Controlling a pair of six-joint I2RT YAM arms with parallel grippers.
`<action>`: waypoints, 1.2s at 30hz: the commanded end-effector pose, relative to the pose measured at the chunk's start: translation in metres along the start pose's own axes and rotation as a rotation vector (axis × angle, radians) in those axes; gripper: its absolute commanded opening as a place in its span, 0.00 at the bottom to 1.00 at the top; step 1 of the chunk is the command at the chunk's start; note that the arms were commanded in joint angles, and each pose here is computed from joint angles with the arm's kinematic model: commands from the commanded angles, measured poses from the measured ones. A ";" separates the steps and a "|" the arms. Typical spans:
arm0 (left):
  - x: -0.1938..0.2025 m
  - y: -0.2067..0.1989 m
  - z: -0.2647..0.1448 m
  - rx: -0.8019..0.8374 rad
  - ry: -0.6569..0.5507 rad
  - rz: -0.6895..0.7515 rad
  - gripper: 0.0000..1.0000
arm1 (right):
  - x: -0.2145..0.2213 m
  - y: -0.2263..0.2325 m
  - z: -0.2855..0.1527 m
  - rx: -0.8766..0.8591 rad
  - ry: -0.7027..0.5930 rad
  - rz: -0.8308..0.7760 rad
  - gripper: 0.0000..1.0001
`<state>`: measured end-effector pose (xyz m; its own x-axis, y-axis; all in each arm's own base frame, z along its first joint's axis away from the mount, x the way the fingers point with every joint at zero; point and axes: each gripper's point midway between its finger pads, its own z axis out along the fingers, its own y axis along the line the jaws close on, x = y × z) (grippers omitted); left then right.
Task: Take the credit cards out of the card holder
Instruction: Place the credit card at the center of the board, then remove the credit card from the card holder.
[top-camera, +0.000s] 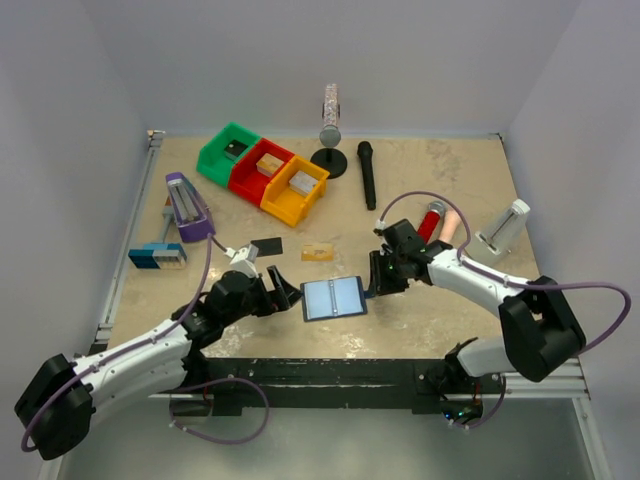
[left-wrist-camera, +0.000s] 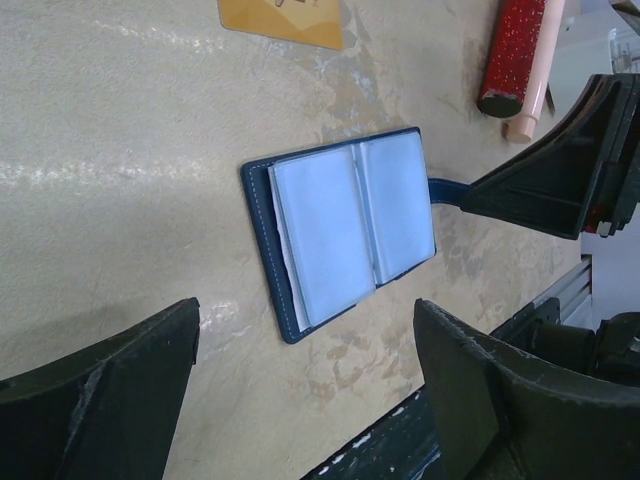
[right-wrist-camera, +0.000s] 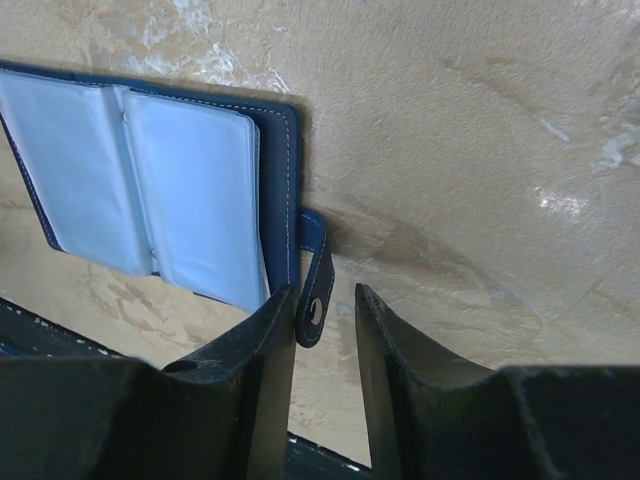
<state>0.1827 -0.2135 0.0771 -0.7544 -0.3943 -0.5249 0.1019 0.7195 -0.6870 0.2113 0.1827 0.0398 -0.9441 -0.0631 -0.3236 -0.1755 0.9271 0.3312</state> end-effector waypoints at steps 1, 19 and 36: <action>-0.011 -0.026 0.003 0.088 -0.019 -0.001 0.91 | -0.006 0.007 -0.003 -0.018 -0.022 0.024 0.31; -0.005 -0.040 0.013 0.152 0.027 0.061 0.84 | 0.026 0.027 0.004 -0.089 0.003 0.049 0.00; 0.009 -0.034 0.035 0.129 0.101 0.091 0.79 | 0.025 0.037 0.004 -0.136 0.017 0.054 0.00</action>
<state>0.1852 -0.2469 0.0563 -0.8252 -0.2673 -0.4976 0.1811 0.7092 -0.6813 0.1804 0.2073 0.0330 -0.9609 -0.0258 -0.2757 -0.1470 0.8913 0.4289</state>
